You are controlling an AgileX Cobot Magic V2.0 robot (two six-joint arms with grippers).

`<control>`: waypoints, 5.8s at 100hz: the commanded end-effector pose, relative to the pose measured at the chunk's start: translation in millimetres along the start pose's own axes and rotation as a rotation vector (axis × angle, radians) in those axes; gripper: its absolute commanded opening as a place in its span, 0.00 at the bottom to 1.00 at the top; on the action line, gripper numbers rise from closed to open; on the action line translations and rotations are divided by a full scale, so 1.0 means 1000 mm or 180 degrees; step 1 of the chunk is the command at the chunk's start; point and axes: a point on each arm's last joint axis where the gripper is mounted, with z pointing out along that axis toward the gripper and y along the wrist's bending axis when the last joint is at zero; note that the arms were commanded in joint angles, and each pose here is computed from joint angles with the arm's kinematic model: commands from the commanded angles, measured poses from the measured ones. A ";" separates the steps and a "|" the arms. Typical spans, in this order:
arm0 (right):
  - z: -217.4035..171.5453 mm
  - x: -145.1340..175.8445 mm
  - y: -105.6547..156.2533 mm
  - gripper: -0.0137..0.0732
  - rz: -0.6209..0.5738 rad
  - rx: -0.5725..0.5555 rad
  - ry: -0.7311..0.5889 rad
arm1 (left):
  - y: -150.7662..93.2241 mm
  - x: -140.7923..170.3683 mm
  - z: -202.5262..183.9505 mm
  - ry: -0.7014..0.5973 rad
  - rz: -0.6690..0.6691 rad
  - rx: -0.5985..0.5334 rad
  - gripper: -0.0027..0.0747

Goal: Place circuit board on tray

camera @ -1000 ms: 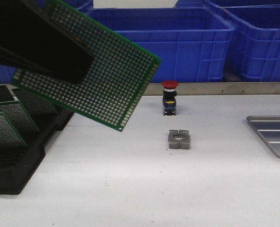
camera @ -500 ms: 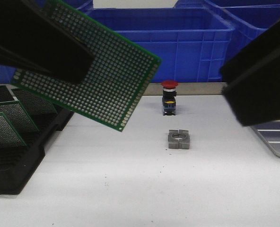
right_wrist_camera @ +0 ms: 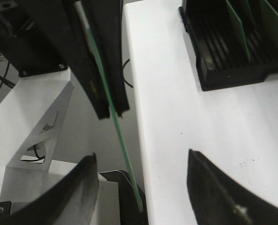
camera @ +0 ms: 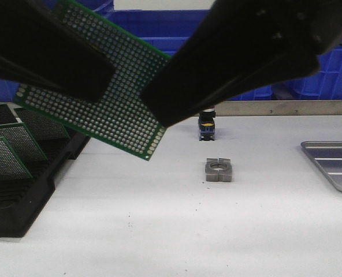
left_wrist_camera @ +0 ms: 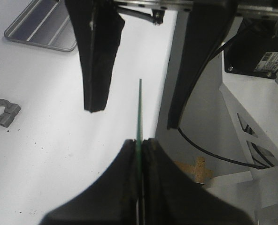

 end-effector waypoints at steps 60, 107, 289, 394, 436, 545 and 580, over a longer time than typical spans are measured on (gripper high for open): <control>0.001 -0.016 0.010 0.08 -0.0045 -0.0453 -0.0126 | -0.001 -0.016 -0.007 -0.0280 0.0023 -0.0084 0.48; -0.019 0.022 -0.020 0.08 0.1535 0.0254 0.0797 | 0.003 -0.017 -0.007 -0.0312 0.0009 -0.0241 0.73; -0.118 0.133 -0.166 0.83 0.3040 0.3006 0.0063 | 0.048 0.016 -0.046 0.0794 0.0954 -0.1426 0.73; -0.116 0.134 -0.164 0.83 0.3072 0.2912 0.0097 | 0.141 0.096 -0.024 0.1797 0.0471 -0.1707 0.24; -0.119 0.126 -0.158 0.83 0.2914 0.2839 0.0126 | 0.126 0.077 -0.037 0.1685 0.0576 -0.1694 0.01; -0.024 -0.001 -0.021 0.82 -0.0340 0.0173 0.0062 | 0.033 -0.009 -0.003 -0.0513 0.0479 -0.0023 0.01; -0.001 -0.020 -0.014 0.82 -0.0482 0.0167 -0.0393 | 0.033 -0.009 -0.003 -0.0517 0.0481 -0.0003 0.01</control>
